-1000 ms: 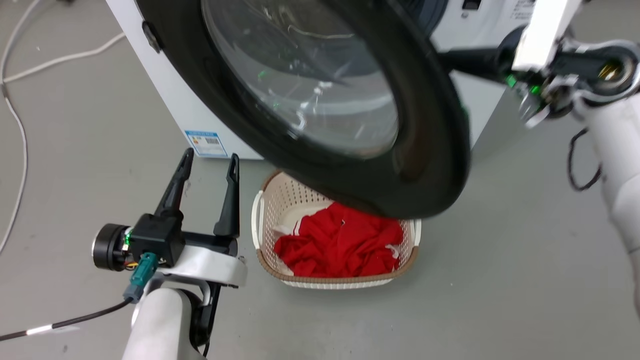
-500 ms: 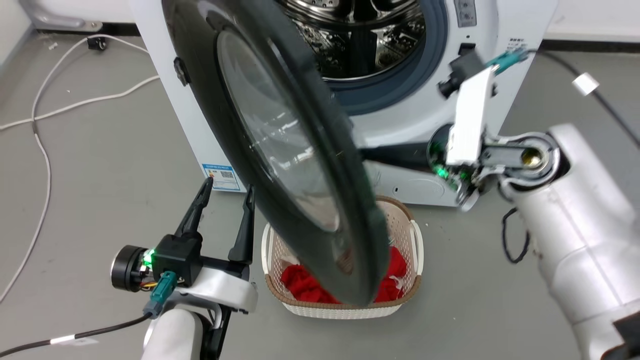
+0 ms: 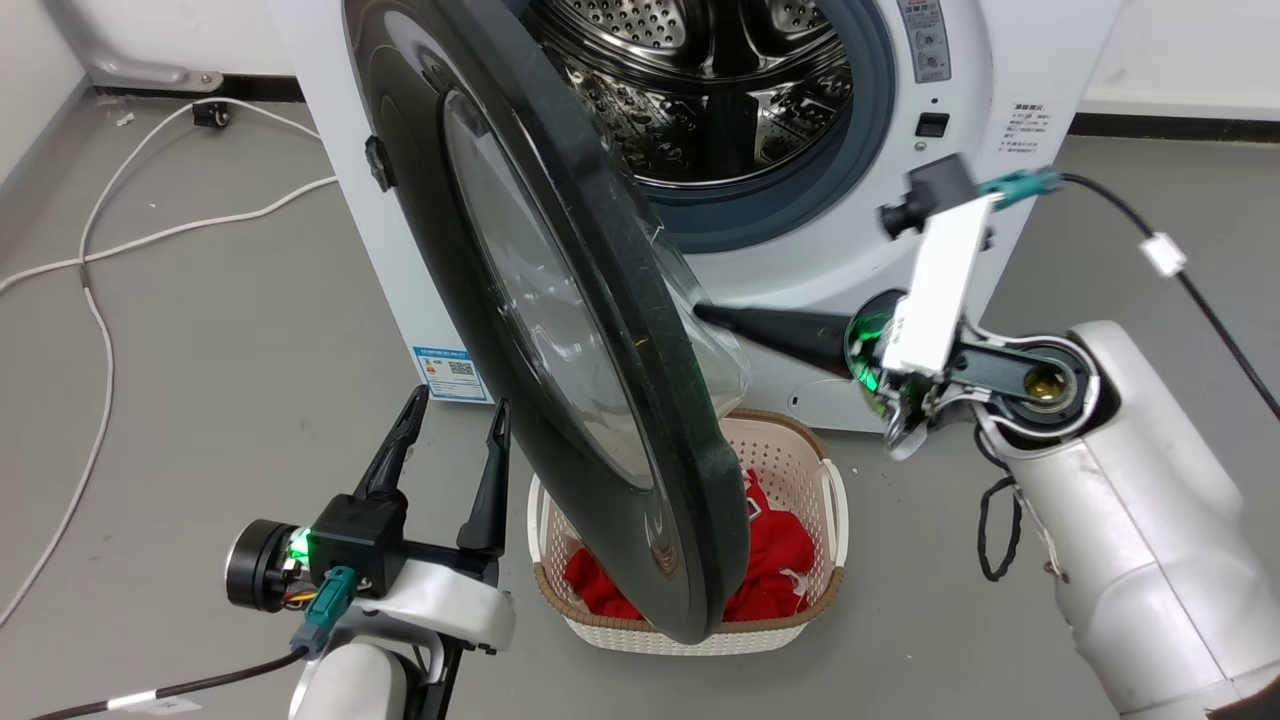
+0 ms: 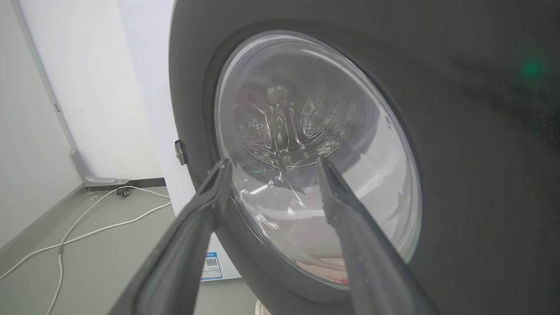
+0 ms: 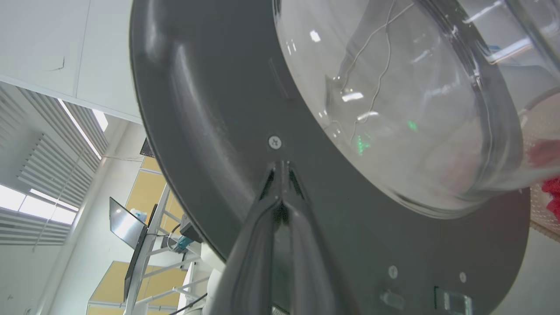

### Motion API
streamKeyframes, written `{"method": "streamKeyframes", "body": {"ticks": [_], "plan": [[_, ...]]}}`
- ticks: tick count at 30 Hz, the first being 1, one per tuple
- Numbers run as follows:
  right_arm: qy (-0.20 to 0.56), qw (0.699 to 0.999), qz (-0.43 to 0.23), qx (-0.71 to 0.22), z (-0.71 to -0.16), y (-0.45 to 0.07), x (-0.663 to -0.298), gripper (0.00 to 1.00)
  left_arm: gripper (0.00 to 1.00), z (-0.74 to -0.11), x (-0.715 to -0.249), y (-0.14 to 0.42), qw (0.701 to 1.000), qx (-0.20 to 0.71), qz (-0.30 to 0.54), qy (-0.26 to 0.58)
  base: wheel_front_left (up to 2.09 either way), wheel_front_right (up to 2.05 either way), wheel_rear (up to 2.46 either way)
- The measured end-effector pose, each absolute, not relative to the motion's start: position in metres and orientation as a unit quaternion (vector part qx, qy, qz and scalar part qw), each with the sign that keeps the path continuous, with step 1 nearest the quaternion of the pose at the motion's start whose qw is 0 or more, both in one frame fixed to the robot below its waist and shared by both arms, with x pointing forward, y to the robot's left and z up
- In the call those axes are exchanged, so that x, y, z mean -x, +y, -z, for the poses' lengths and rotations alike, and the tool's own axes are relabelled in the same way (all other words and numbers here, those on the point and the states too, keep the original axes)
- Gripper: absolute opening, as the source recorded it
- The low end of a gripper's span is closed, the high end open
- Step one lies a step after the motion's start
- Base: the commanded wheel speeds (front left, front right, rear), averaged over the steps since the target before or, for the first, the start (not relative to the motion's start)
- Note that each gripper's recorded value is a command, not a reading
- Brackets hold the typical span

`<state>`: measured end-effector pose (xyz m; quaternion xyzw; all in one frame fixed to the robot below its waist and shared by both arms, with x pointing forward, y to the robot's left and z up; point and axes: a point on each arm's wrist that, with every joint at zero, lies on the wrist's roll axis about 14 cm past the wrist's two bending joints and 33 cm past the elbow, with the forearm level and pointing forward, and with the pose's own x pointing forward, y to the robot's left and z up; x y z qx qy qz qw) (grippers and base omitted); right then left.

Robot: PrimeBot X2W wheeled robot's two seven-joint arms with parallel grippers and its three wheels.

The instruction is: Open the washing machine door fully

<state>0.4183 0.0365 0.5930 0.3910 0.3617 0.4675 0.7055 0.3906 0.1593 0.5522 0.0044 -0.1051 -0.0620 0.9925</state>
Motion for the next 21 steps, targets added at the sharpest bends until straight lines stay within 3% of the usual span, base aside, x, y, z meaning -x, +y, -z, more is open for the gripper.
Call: {"method": "streamKeyframes", "body": {"ticks": [9,19,20,21], "plan": [[0.209,0.752,-0.342,-0.524,-0.6,-0.031,-0.457,0.0,1.0,-0.548,-0.391,0.159,0.993,-0.001,0.059,-0.1,0.0,0.0,0.0],[0.087,0.741,-0.182,-0.641,-0.564,-0.124,-0.436,0.0,1.0,-0.549,-0.388,0.157,0.993,0.003,0.057,-0.102,0.0,0.0,0.0],[0.074,0.734,-0.167,-0.654,-0.56,-0.133,-0.432,0.16,1.0,-0.549,-0.388,0.157,0.993,0.004,0.058,-0.102,0.0,0.0,0.0],[0.069,0.732,-0.158,-0.66,-0.557,-0.138,-0.426,0.41,1.0,-0.55,-0.388,0.156,0.993,0.004,0.058,-0.103,0.0,0.0,0.0]]}}
